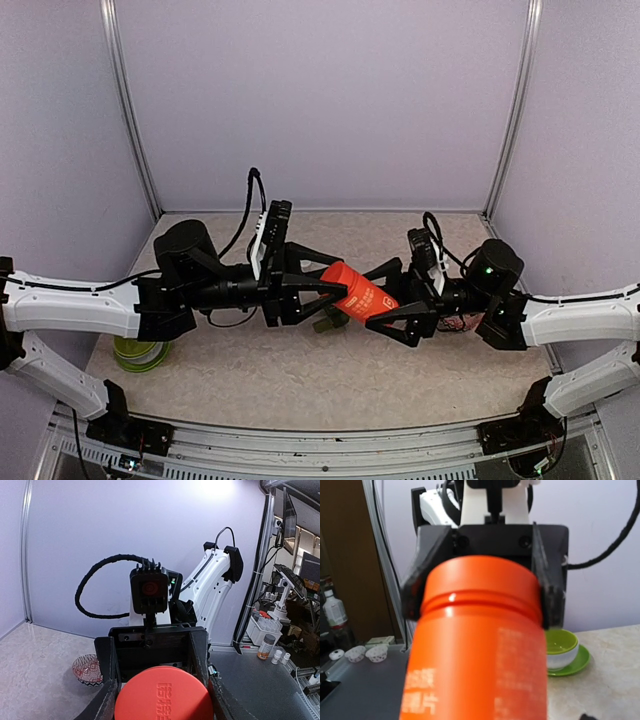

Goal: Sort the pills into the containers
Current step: Pass from the left arm to the right

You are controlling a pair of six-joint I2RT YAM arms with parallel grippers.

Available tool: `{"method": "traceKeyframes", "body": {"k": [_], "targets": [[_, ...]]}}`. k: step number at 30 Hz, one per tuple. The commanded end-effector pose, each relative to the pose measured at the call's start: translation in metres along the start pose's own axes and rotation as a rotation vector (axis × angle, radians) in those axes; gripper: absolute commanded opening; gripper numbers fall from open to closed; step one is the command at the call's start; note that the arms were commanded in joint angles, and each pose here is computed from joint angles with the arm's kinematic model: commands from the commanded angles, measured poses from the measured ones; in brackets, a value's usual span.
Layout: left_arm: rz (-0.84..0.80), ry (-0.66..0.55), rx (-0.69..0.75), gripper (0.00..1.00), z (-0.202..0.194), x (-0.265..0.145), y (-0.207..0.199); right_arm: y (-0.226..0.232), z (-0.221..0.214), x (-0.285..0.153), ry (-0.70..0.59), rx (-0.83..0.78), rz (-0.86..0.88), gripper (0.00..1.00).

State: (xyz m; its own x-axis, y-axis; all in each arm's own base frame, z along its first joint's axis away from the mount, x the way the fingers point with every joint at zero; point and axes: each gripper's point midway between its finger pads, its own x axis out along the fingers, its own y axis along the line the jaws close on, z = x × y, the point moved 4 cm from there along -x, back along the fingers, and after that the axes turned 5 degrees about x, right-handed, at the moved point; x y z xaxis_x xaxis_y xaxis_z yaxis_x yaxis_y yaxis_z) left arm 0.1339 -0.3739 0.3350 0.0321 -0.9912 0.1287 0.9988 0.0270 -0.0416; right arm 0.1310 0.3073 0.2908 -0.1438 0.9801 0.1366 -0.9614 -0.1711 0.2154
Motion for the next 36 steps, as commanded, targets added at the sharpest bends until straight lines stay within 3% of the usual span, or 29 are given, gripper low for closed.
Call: {"method": "traceKeyframes", "body": {"k": [1,11,18,25,31,36], "targets": [[0.025,-0.077,0.052,0.27,0.013,0.002,-0.001,0.007,0.000,0.002,-0.015,0.002,0.044,0.82],[0.044,-0.087,0.054,0.27,0.013,0.003,0.001,0.008,-0.001,0.002,-0.016,0.001,0.049,0.70],[0.043,-0.086,0.053,0.27,0.011,0.005,-0.001,0.008,0.001,0.003,-0.019,0.000,0.057,0.54],[0.077,-0.085,0.031,0.28,0.010,0.007,0.003,0.008,0.003,0.003,-0.021,-0.009,0.045,0.31],[0.237,-0.079,-0.118,0.29,0.005,0.004,0.022,-0.007,0.004,-0.003,-0.007,-0.057,-0.119,0.18],[0.367,-0.084,-0.293,0.34,-0.003,-0.003,0.035,-0.020,0.011,-0.017,-0.019,-0.122,-0.306,0.16]]}}
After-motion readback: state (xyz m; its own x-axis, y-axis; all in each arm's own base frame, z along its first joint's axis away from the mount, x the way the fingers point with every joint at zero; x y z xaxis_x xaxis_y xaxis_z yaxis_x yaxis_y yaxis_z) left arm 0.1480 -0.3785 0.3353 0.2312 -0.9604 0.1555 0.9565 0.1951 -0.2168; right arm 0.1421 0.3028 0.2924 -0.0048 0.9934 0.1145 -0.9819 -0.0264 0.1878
